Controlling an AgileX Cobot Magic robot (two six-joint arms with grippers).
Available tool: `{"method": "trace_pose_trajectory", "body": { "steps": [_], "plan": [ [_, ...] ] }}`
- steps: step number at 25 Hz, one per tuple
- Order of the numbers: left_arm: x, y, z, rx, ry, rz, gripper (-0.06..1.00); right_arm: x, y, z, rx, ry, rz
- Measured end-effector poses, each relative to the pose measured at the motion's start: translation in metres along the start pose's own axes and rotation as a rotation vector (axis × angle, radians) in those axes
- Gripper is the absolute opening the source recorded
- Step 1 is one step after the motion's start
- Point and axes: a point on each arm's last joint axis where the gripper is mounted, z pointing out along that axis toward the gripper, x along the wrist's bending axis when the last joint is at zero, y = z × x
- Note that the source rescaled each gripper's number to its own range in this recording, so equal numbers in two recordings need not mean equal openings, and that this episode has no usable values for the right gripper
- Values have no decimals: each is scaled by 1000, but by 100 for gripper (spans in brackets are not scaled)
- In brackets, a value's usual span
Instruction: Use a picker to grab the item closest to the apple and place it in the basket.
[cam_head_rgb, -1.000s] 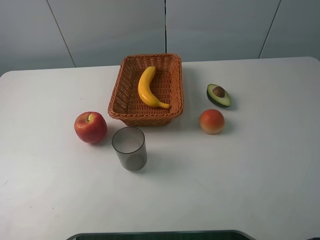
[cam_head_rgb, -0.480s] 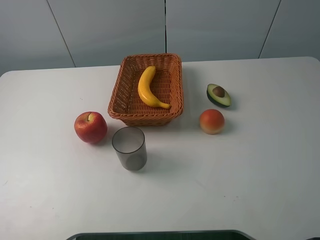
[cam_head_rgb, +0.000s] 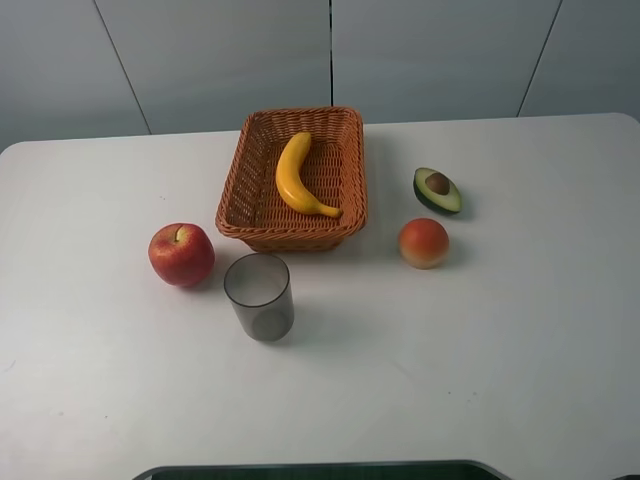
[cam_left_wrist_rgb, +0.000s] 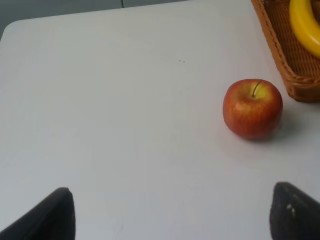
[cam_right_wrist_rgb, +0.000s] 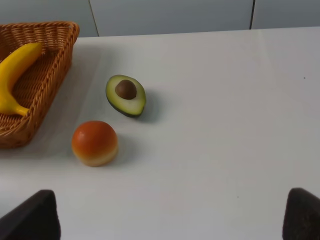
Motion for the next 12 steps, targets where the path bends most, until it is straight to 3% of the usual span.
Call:
{"method": "trace_pose_trajectory", "body": {
  "steps": [12],
  "plan": [
    [0,0,8,-28,0,-6,99,0,0,0,0,0,0]
  ]
}}
